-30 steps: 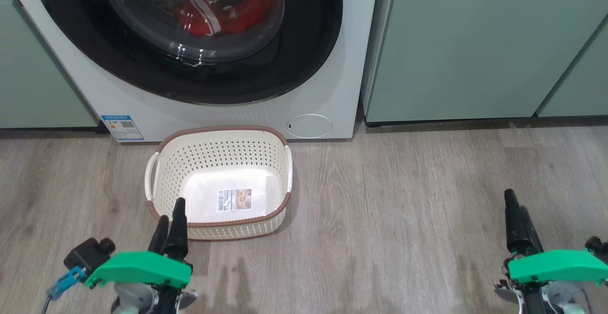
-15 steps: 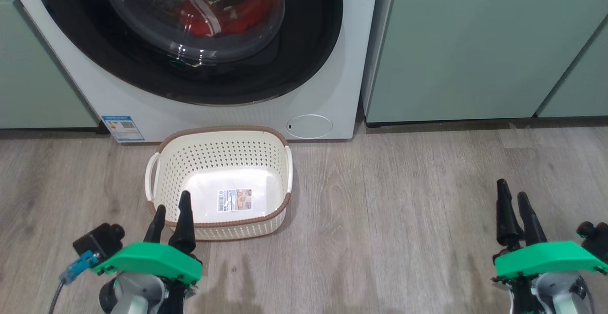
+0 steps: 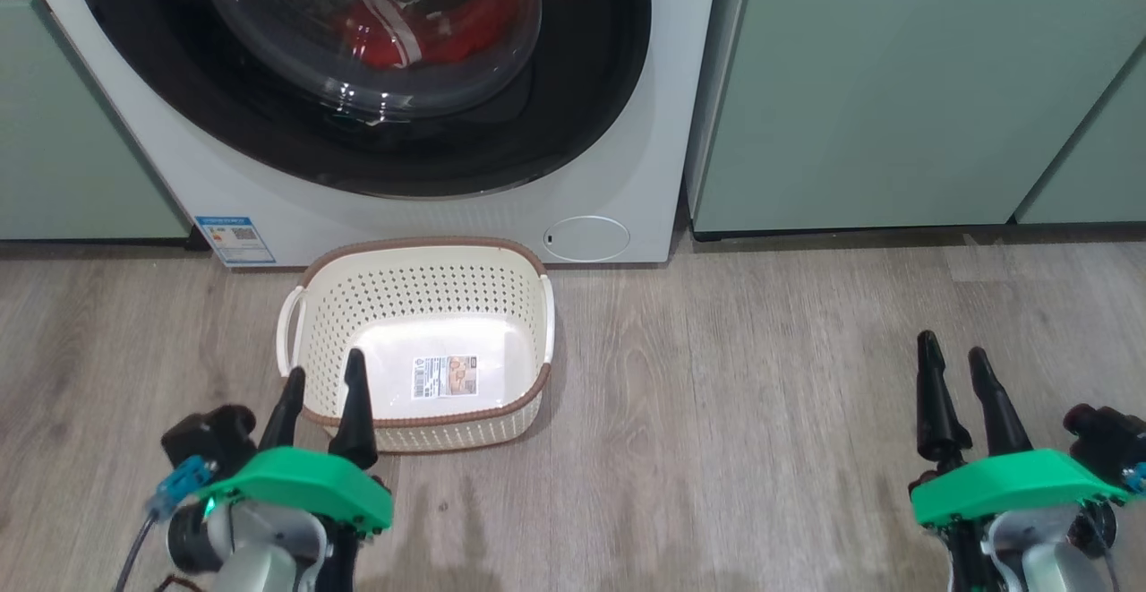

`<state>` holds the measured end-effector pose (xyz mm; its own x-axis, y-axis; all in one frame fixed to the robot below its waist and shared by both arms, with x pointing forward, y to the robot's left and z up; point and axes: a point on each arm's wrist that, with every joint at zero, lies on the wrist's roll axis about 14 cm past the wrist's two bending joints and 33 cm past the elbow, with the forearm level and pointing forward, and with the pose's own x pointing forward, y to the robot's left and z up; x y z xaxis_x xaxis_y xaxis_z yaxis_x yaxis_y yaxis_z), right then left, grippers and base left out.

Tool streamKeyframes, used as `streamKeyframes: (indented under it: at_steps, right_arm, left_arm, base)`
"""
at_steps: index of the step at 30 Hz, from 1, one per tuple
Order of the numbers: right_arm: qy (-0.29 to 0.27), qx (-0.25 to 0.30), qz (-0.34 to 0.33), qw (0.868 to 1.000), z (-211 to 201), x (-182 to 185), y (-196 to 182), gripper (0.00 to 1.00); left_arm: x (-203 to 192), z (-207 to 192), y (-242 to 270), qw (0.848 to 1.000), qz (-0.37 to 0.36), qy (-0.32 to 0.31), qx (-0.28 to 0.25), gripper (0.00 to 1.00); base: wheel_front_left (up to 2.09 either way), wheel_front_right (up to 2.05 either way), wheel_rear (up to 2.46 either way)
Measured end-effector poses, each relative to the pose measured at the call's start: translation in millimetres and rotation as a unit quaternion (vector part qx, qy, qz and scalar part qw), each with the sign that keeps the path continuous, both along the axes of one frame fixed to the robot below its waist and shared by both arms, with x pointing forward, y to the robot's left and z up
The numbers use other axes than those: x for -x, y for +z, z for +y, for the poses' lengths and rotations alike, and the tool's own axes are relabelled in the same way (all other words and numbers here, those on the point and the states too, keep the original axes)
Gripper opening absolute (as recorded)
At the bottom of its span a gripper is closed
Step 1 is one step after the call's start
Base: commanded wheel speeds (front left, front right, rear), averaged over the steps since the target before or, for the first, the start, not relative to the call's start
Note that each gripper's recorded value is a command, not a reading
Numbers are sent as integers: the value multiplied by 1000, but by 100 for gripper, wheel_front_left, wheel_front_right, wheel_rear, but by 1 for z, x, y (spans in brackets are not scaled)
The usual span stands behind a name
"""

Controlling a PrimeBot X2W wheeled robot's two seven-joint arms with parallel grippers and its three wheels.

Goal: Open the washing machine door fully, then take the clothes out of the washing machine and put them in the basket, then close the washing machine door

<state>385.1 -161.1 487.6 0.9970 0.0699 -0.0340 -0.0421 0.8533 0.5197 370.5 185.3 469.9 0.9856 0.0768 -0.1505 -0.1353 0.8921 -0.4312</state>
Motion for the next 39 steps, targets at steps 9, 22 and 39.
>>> streamKeyframes:
  at_steps: [9, 22, 39]
  right_arm:
    - [11, 47, -21, 999, 6, -4, 8, 100]
    - [23, 118, -54, 991, 13, -10, 21, 100]
    - [46, 192, -91, 976, 27, -14, 32, 100]
  left_arm:
    - [-2, 0, 9, 998, -18, -5, -61, 100]
    - [-7, 1, 25, 990, -48, -4, -134, 100]
    - [-10, 3, 37, 972, -80, -3, -222, 100]
  base:
    - [0, 0, 0]
    - [0, 0, 0]
    - [0, 0, 0]
